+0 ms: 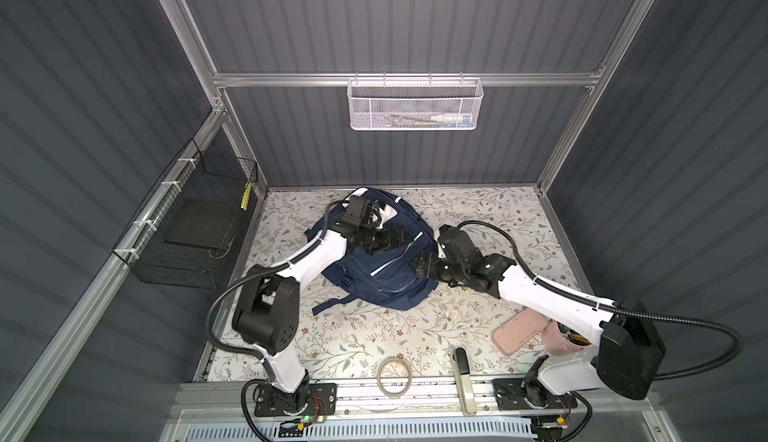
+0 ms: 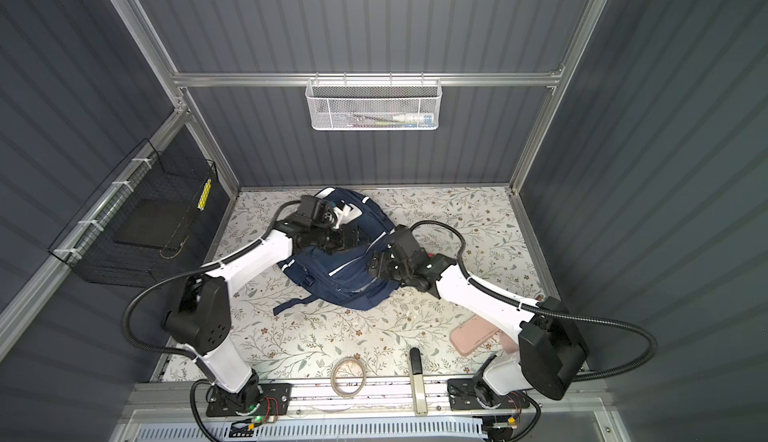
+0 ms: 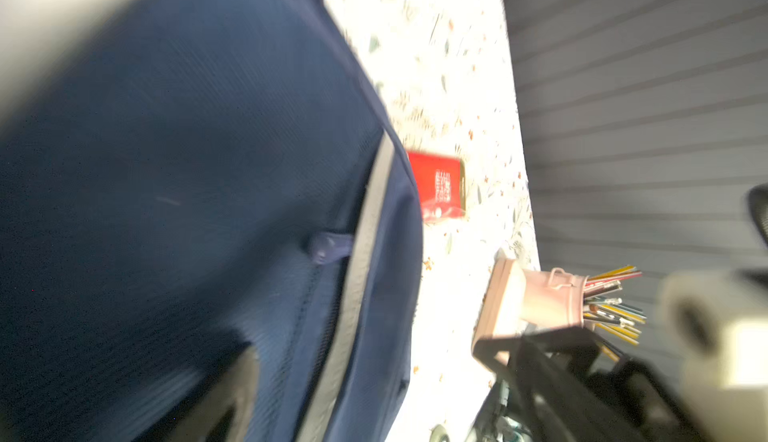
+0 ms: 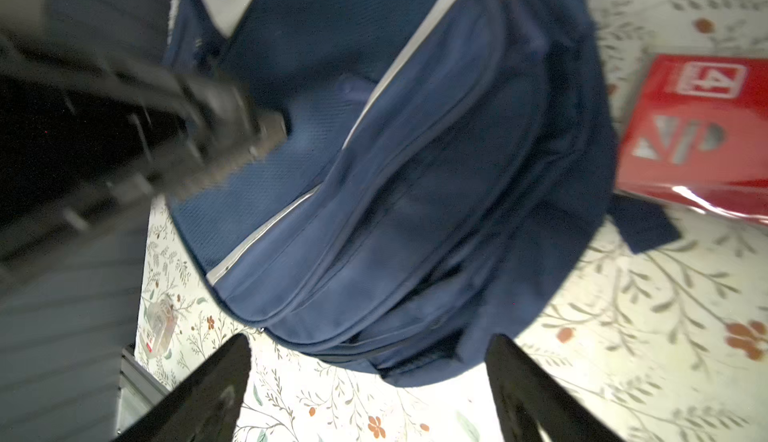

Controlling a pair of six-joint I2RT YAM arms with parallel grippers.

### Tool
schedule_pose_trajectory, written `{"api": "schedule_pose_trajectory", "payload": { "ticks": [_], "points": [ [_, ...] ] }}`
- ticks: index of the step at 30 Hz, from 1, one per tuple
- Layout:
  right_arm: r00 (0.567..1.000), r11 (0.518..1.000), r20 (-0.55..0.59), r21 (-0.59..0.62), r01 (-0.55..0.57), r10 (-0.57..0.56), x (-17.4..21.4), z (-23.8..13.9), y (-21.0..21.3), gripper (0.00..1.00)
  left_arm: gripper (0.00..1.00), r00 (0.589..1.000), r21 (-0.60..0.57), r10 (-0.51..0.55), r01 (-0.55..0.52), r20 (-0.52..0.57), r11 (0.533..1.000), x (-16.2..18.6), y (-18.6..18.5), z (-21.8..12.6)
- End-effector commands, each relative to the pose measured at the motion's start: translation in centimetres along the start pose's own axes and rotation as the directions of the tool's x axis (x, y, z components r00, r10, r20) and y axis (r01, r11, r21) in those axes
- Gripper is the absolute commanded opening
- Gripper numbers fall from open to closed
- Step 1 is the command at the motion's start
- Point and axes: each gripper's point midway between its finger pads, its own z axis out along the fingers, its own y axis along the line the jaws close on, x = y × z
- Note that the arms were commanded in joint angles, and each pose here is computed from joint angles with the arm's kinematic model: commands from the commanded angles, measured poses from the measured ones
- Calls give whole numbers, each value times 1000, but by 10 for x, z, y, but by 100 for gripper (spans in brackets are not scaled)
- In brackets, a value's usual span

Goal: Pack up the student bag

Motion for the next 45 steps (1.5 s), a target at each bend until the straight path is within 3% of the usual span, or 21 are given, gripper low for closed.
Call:
{"api": "schedule_pose_trajectory", "payload": {
  "ticks": [1,3,5,9,14,17,22,25,31,33,35,39,45],
  "points": [
    [984,992,155,-73,102,-89,-8,-2,30,90,100,990,-135,47,-29,132,990,-18,4,-55],
    [970,959,240,-264,103,-38,-6,-7,59,93,100,981,-218,-39,81,188,973,-14,49,-74],
    [968,918,246,-393,51,51,-8,-8,75,94,100,958,-171,-162,206,239,964,-8,82,-91],
    [975,962,173,-208,175,-140,12,11,98,94,88,892,-121,-299,356,338,927,7,132,-111],
    [994,949,83,-302,88,-66,33,38,137,91,82,862,-147,-334,414,381,899,18,167,-95],
    [999,963,36,-269,35,-27,40,65,129,90,70,839,-114,-345,426,420,897,14,182,-86],
    [999,976,-30,-213,-45,40,32,92,91,87,57,841,-53,-416,460,345,887,16,189,-58],
    [1000,992,-22,-123,-13,10,23,95,64,87,53,837,-76,-424,475,347,877,25,199,-51],
    [995,994,-32,-46,95,-97,19,93,43,85,34,853,-72,-434,471,289,879,40,185,-21],
    [984,984,-15,-27,179,-179,21,84,49,85,20,850,-45,-450,479,275,877,41,176,-16],
    [967,968,36,20,250,-250,24,70,58,86,13,845,-27,-460,485,273,874,39,169,-17],
    [945,950,98,-14,313,-311,42,56,90,84,11,843,-9,-464,484,274,875,31,157,-25],
    [937,933,55,-94,348,-344,66,91,117,77,4,831,27,-491,502,262,864,34,144,-33]
  ]
}}
